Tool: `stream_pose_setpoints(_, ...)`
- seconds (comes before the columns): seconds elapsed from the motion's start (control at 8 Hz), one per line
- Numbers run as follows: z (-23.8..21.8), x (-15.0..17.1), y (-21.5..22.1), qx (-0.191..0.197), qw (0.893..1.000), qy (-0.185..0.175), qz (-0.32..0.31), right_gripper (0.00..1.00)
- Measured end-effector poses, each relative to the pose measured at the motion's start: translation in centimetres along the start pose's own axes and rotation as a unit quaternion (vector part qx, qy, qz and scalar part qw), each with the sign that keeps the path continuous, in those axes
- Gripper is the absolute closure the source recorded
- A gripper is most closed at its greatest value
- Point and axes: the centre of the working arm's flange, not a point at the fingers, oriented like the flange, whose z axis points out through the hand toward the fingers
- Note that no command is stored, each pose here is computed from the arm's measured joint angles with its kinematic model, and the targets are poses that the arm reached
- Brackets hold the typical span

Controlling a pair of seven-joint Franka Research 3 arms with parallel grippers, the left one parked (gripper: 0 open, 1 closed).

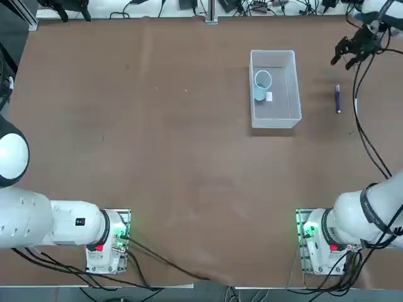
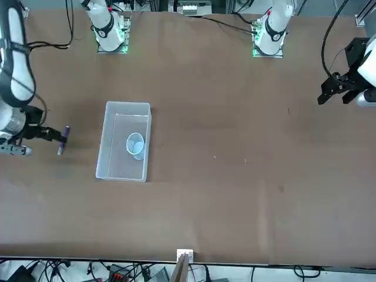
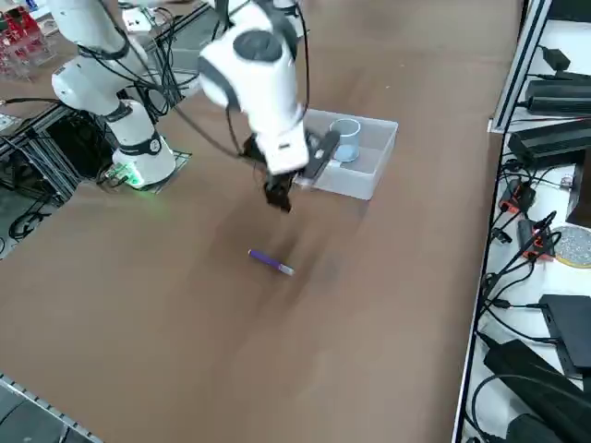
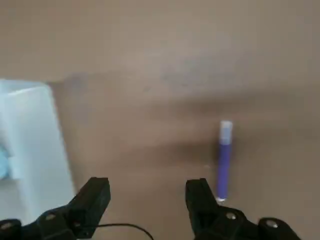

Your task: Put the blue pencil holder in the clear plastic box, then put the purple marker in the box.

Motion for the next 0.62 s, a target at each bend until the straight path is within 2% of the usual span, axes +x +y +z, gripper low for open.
stream_pose_setpoints(0.25, 3.8, 0.2, 3.8, -0.005, 1.000, 0.004, 0.030, 0.11)
stream_pose_setpoints(0.62, 8.7, -0.8, 5.4, -0.030, 0.999, 0.008, 0.028, 0.16)
